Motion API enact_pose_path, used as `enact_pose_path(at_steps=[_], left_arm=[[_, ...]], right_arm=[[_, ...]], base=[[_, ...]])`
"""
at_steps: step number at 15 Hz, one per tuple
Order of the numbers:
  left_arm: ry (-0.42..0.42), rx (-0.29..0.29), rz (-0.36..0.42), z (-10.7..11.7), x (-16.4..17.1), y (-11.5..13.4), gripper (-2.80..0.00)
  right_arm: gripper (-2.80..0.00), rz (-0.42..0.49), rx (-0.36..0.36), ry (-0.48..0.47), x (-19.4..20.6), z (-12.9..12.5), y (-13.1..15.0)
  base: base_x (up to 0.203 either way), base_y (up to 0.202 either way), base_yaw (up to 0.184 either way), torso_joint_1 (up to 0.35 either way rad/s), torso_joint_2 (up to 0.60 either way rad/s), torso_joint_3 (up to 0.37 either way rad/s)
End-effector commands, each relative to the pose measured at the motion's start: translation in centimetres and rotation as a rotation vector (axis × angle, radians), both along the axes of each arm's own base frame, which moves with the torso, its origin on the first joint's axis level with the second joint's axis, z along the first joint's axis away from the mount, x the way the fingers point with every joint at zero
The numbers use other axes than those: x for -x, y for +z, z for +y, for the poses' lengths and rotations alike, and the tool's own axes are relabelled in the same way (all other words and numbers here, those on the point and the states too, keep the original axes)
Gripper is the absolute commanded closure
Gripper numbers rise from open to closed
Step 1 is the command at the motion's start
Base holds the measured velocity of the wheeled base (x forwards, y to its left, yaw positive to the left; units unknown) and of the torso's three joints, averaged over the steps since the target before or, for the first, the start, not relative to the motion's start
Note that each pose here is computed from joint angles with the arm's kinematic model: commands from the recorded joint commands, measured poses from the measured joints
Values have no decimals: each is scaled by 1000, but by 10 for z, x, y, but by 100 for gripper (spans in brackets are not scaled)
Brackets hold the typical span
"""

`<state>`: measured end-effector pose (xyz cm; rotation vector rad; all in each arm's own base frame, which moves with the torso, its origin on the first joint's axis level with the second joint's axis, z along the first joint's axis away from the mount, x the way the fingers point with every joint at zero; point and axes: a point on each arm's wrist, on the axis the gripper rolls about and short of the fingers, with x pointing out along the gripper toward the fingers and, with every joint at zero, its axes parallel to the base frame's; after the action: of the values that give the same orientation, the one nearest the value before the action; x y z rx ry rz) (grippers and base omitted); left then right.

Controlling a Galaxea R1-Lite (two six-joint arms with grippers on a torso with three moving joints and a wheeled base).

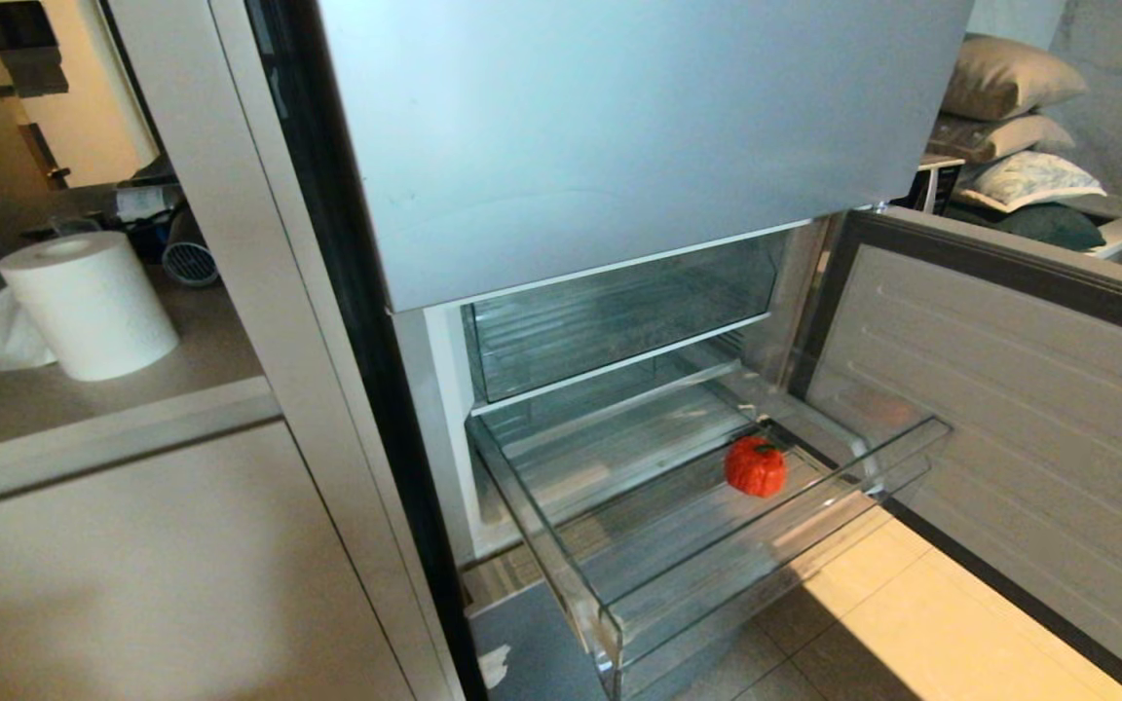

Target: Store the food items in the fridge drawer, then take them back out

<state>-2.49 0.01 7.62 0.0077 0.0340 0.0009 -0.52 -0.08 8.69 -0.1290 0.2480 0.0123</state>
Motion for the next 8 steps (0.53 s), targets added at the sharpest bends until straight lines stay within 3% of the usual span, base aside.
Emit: enact_pose_path(at_steps=[1, 4, 8], left_arm=[[0, 1, 1, 0, 0, 0, 0], [1, 2, -2, 0, 0, 0, 0], [1, 2, 1, 0, 0, 0, 0]], right_arm=[[0, -101, -4, -8, 9, 1, -7], [0, -241, -14, 3, 18, 1, -12], [0, -236, -21, 3, 18, 1, -13]], base=[[0, 0, 0, 0, 0, 0], [0, 0, 0, 0, 0, 0], [0, 0, 0, 0, 0, 0]])
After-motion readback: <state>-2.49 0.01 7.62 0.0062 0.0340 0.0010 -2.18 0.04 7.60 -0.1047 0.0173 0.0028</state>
